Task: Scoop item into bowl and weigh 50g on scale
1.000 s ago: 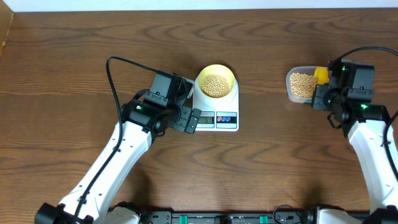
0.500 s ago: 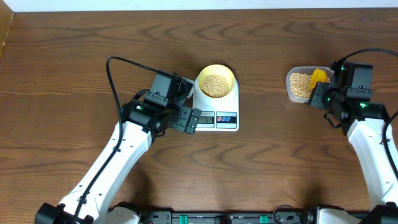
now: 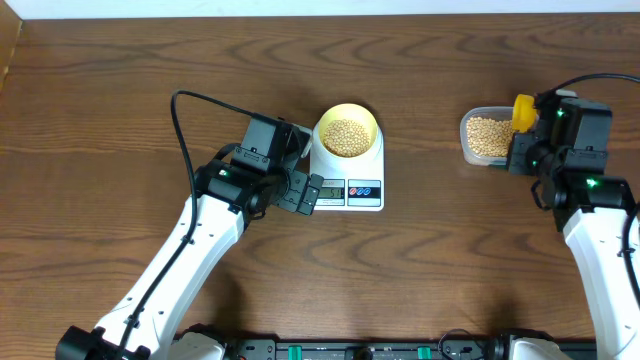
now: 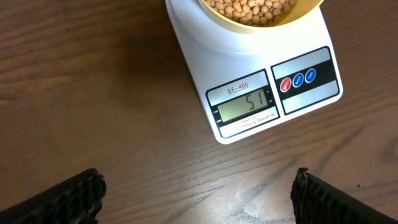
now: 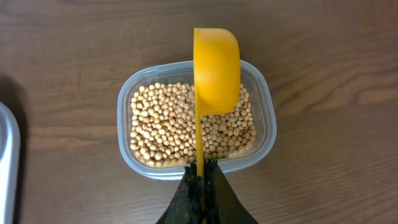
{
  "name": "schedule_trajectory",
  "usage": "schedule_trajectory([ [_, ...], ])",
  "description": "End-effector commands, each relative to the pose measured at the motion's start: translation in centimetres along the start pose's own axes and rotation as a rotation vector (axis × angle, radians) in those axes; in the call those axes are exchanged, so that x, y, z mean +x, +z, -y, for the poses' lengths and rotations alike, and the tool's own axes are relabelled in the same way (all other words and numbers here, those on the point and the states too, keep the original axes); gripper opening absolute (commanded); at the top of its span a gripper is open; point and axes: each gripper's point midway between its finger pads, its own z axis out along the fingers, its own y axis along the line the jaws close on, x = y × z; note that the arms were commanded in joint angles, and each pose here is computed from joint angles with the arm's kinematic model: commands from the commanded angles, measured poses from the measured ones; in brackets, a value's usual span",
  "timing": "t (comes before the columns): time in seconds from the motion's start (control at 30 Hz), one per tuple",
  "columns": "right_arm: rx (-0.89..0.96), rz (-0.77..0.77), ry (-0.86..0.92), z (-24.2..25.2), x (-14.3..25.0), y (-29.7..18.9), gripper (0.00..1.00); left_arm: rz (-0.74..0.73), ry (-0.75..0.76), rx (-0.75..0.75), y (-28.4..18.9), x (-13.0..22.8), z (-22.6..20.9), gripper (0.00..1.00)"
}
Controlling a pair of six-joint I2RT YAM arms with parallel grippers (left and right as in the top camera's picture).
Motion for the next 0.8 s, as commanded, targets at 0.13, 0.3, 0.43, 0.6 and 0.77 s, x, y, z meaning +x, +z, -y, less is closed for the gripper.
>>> schedule_trajectory([
  [0.13, 0.178, 0.026, -0.214, -0.1, -0.8, -0.7, 0.01, 0.001, 0.016, -0.005, -0.1, 0.0, 0.0, 0.98],
  [0.3, 0.196, 0.032, -0.330, -1.6, -0.9, -1.0, 0.01, 0.001, 0.016, -0.005, -0.1, 0.0, 0.0, 0.98],
  [0.43, 0.225, 0.036, -0.333, -1.7, -1.0, -1.2, 0.01, 0.001, 0.016, -0.005, -0.1, 0.0, 0.0, 0.98],
  [0.6, -0.118, 0.057, -0.108, -7.4, -0.8, -0.9, 0.01, 0.001, 0.016, -0.005, -0.1, 0.0, 0.0, 0.98],
  [0.77, -0.716, 0.150, -0.025, -16.9, -3.7, -4.9, 0.01, 0.001, 0.016, -0.005, -0.1, 0.0, 0.0, 0.98],
])
